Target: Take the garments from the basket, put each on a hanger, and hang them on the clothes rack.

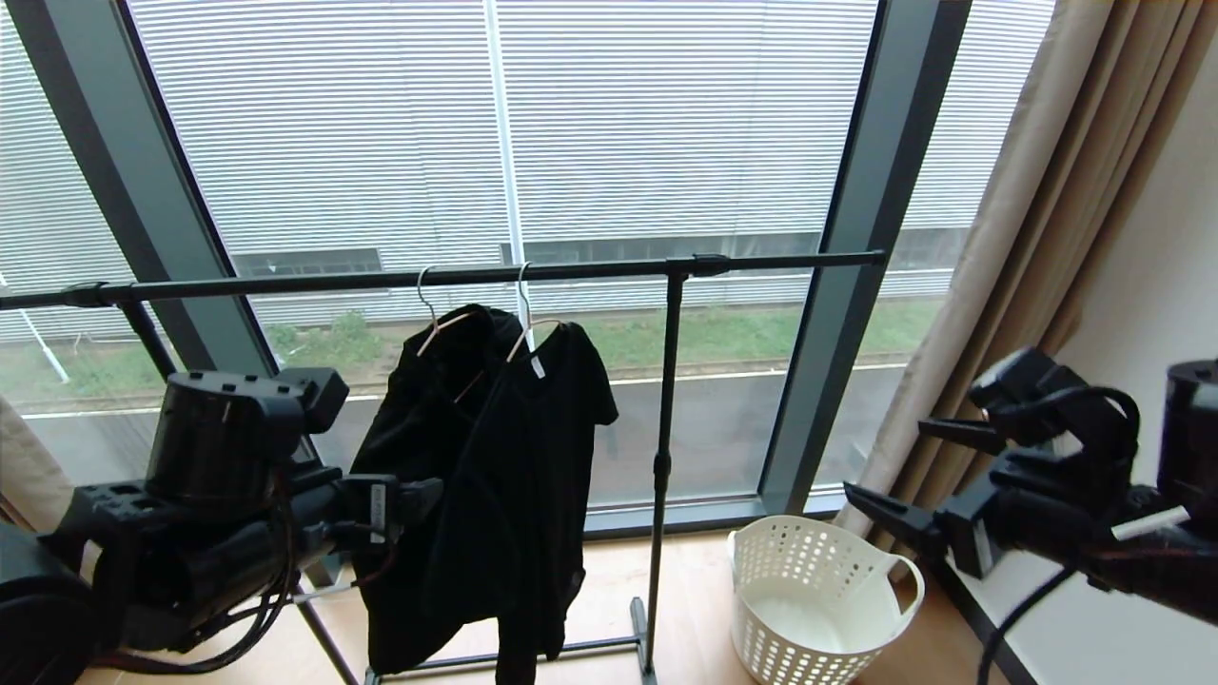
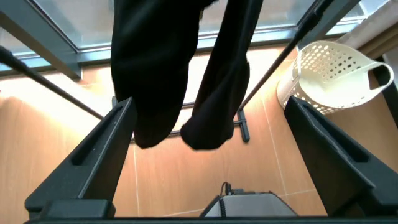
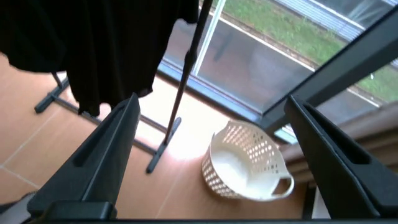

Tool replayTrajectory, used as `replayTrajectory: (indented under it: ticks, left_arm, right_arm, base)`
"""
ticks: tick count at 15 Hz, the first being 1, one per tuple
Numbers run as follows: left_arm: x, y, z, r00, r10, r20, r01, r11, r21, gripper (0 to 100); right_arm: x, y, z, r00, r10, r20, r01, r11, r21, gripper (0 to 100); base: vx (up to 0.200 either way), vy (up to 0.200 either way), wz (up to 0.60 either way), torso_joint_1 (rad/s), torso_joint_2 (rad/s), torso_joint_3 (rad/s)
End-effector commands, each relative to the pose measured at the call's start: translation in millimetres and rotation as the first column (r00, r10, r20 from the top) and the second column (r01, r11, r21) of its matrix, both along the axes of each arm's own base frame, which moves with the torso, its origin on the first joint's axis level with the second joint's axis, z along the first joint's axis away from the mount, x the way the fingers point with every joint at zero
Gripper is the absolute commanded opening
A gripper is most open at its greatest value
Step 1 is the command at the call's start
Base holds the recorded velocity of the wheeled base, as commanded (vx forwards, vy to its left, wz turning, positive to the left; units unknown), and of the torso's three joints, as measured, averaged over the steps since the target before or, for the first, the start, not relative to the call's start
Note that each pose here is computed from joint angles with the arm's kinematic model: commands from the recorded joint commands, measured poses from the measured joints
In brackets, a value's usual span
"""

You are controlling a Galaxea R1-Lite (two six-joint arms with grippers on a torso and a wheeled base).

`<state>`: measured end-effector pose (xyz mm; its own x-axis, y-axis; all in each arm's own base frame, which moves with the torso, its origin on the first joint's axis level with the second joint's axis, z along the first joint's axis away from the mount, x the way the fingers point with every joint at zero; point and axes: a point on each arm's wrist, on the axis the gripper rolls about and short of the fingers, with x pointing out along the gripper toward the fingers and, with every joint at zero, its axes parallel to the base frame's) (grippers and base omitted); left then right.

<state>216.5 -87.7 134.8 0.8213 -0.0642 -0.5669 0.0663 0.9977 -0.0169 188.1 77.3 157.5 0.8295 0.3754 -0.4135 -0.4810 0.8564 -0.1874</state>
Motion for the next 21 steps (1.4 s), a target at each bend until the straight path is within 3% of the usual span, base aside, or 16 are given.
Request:
replayTrajectory:
  ticks: [1, 8, 13, 18, 19, 21]
  left_arm:
    - [-36, 15, -12, 1.0, -0.001, 0.009, 0.001, 1.0, -0.007, 100]
    - [-101, 44, -46, 1.0, 0.016, -0.022, -0.016, 1.0, -0.012, 100]
    - [-138, 60, -46, 1.0, 0.012, 0.019, -0.011, 0.999, -0.033, 100]
    - [-177, 76, -52, 0.999, -0.034, 0.029, 0.034, 0.999, -0.018, 100]
    - [-190, 81, -56, 0.995, -0.085, 0.058, 0.084, 0.996, 0.014, 100]
    - [-199, 84, -54, 0.982, -0.149, 0.114, 0.152, 0.988, -0.022, 100]
  right_arm:
    - [-66, -22, -20, 1.0, -0.012, 0.004, 0.012, 1.0, 0.02, 100]
    - [-124, -50, -52, 0.994, -0.108, -0.02, 0.109, 0.99, 0.087, 100]
    - [-160, -67, -66, 0.991, -0.132, -0.014, 0.133, 0.986, 0.098, 100]
    - [-179, -75, -74, 0.985, -0.173, 0.019, 0.17, 0.979, 0.114, 100]
    - [-180, -76, -74, 0.985, -0.173, 0.017, 0.17, 0.979, 0.113, 100]
    - [-180, -76, -74, 0.985, -0.173, 0.018, 0.17, 0.979, 0.114, 100]
  base:
    - [0.0, 0.0, 0.0, 0.0, 0.0, 0.0]
    - [0.0, 0.0, 0.0, 0.0, 0.0, 0.0]
    - [0.0, 0.0, 0.0, 0.0, 0.0, 0.0]
    - [0.0, 0.0, 0.0, 0.0, 0.0, 0.0]
    - [0.0, 0.0, 0.0, 0.0, 0.0, 0.0]
    - [0.0, 0.0, 0.0, 0.0, 0.0, 0.0]
